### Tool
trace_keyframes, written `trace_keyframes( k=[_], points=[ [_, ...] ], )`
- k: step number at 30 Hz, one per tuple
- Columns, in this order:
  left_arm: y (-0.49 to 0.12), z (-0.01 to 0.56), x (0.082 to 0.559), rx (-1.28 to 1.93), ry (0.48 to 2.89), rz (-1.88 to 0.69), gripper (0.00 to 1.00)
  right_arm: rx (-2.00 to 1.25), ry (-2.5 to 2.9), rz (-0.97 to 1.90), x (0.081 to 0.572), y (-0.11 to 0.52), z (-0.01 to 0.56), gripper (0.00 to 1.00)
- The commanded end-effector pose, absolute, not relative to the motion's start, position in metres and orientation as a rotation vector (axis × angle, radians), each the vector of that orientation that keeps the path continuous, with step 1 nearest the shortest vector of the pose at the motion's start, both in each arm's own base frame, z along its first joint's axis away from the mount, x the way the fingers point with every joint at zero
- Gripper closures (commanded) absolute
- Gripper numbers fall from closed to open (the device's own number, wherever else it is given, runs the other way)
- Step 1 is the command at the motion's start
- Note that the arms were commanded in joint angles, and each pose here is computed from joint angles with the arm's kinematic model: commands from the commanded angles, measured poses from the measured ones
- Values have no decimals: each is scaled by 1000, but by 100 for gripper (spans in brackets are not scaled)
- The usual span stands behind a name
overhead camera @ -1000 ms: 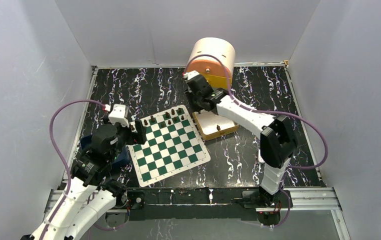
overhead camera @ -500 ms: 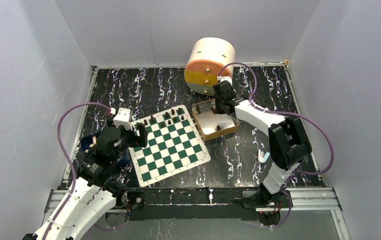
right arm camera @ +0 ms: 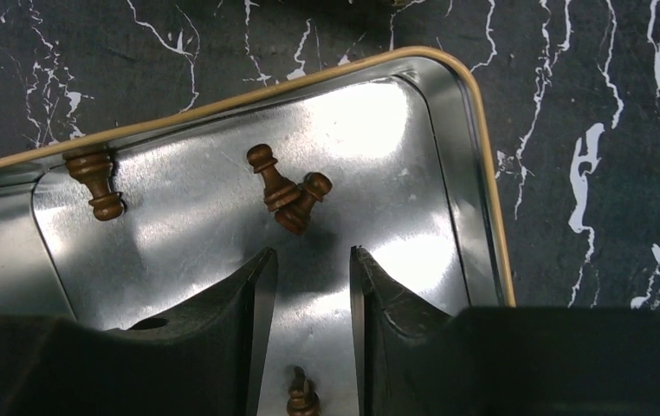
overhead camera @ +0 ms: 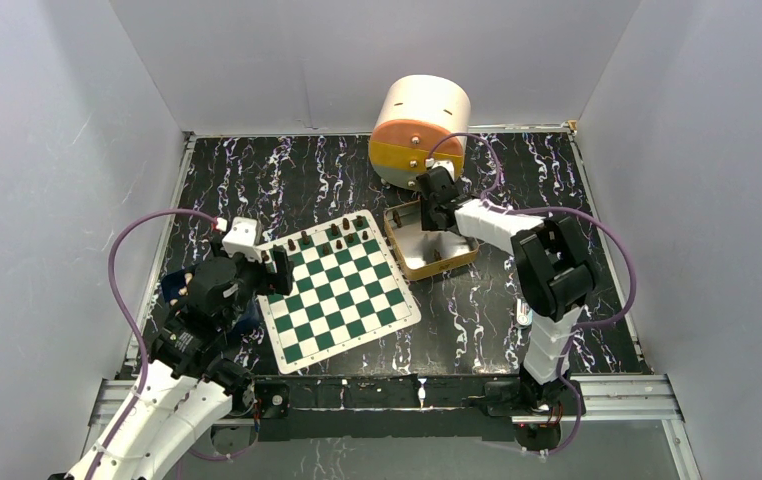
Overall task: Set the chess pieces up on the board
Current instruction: Pick up the chess piece from the storage box.
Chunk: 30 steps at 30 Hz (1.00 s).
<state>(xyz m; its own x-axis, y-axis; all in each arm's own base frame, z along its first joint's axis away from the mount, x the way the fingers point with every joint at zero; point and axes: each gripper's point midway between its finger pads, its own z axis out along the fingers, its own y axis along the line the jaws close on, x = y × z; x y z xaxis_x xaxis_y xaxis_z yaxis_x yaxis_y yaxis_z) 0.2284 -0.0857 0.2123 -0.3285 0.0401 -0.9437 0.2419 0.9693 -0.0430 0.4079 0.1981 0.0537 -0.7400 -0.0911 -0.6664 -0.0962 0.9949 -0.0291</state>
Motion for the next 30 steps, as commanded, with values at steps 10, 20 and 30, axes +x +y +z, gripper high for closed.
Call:
trace_keyframes(
  k=[10, 20, 30],
  points=[
    [-82, 216, 231, 206, 1878, -178, 14, -87, 2333, 54, 443, 217, 60, 53],
    [-83, 216, 230, 212, 1873, -181, 14, -88, 2349, 24, 442, 214, 48, 58],
    [-83, 215, 231, 219, 1880, -179, 15, -114, 2356, -1, 437, 208, 45, 69]
  ],
)
